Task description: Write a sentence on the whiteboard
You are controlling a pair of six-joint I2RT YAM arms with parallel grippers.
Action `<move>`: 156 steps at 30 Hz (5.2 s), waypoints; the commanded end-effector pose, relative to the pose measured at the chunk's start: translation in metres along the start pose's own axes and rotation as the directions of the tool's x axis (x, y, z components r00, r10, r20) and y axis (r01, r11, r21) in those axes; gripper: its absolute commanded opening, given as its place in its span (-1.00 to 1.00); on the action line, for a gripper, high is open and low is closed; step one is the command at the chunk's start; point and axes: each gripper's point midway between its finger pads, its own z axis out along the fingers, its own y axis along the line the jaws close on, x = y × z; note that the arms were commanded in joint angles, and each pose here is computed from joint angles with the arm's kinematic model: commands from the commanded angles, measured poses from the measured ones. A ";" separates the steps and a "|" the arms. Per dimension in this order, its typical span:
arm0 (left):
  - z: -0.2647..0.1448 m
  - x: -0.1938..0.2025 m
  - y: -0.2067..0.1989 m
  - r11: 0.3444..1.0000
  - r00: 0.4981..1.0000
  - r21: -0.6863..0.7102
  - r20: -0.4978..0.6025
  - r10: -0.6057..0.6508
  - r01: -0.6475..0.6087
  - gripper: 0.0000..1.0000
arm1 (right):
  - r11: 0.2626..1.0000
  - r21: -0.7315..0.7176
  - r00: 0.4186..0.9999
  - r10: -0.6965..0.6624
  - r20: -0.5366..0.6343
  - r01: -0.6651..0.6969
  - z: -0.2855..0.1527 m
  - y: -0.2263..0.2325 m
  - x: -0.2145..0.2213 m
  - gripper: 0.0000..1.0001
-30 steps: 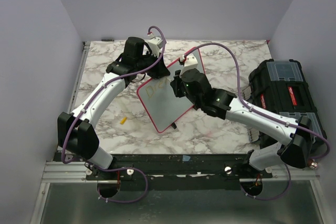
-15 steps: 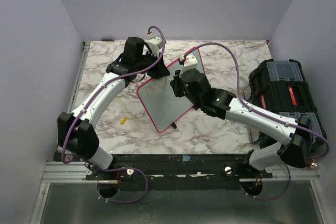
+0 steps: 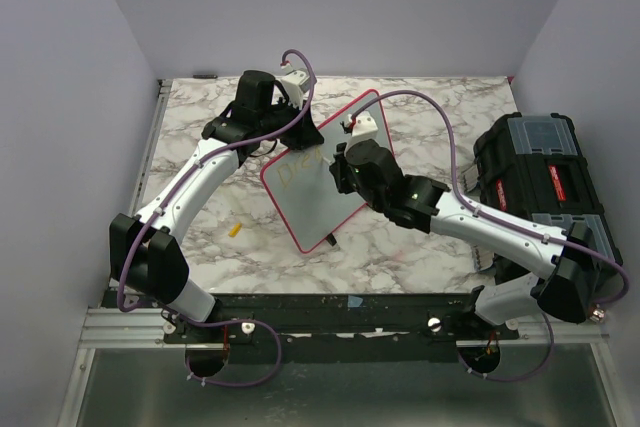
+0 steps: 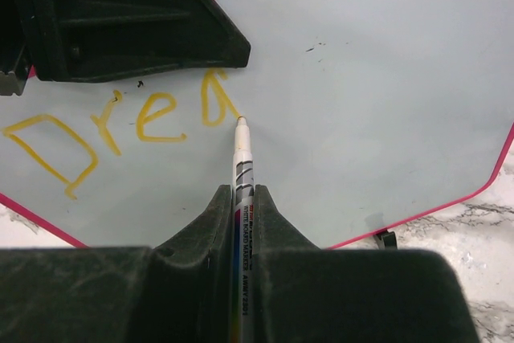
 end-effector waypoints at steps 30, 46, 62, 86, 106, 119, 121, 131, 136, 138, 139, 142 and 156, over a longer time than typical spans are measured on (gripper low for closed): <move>0.005 0.038 0.012 0.998 0.993 -0.046 -0.116 0.034 -0.040 -1.00 | 0.999 -0.018 0.996 0.037 0.082 -0.035 -0.002 0.000 -0.047 -0.99; 0.005 0.038 0.012 0.998 0.993 -0.048 -0.117 0.034 -0.040 -1.00 | 0.999 -0.012 0.999 0.033 0.032 -0.032 0.006 -0.005 -0.024 -0.99; 0.004 0.037 0.013 0.997 0.993 -0.059 -0.109 0.042 -0.048 -1.00 | 0.999 -0.006 0.999 0.032 0.001 -0.032 0.005 -0.009 -0.008 -0.99; 0.004 0.038 0.013 0.998 0.993 -0.054 -0.110 0.038 -0.044 -1.00 | 0.998 0.060 0.997 0.025 0.067 -0.029 0.012 -0.013 -0.046 -0.99; 0.003 0.036 0.012 0.997 0.993 -0.054 -0.107 0.040 -0.046 -1.00 | 0.997 0.061 0.999 0.044 -0.022 -0.043 0.012 -0.023 -0.001 -0.99; 0.004 0.037 0.012 0.998 0.993 -0.051 -0.110 0.036 -0.042 -1.00 | 0.998 0.045 0.999 0.044 0.017 -0.045 0.014 -0.015 -0.023 -0.99; 0.004 0.038 0.012 0.998 0.993 -0.050 -0.111 0.035 -0.041 -1.00 | 0.998 0.047 0.999 0.043 0.024 -0.044 0.015 -0.015 -0.027 -0.99; 0.004 0.038 0.012 0.998 0.993 -0.050 -0.111 0.036 -0.042 -1.00 | 0.998 0.045 0.998 0.045 0.044 -0.047 0.018 -0.012 -0.038 -0.99; 0.005 0.038 0.012 0.998 0.993 -0.049 -0.111 0.036 -0.041 -1.00 | 0.998 0.039 0.997 0.049 0.053 -0.051 0.018 -0.009 -0.042 -0.99; 0.004 0.038 0.012 0.998 0.993 -0.048 -0.111 0.035 -0.041 -1.00 | 0.998 0.037 0.997 0.048 0.054 -0.050 0.019 -0.008 -0.043 -0.99; 0.004 0.037 0.011 0.998 0.993 -0.046 -0.109 0.037 -0.043 -1.00 | 0.998 0.037 0.997 0.050 0.057 -0.052 0.019 -0.008 -0.044 -0.99; 0.004 0.037 0.011 0.998 0.993 -0.046 -0.110 0.036 -0.041 -1.00 | 0.998 0.038 0.997 0.051 0.062 -0.053 0.019 -0.008 -0.047 -0.99; 0.005 0.038 0.011 0.998 0.993 -0.046 -0.110 0.036 -0.041 -1.00 | 0.994 0.080 0.994 0.070 0.084 -0.076 0.019 -0.018 -0.052 -0.99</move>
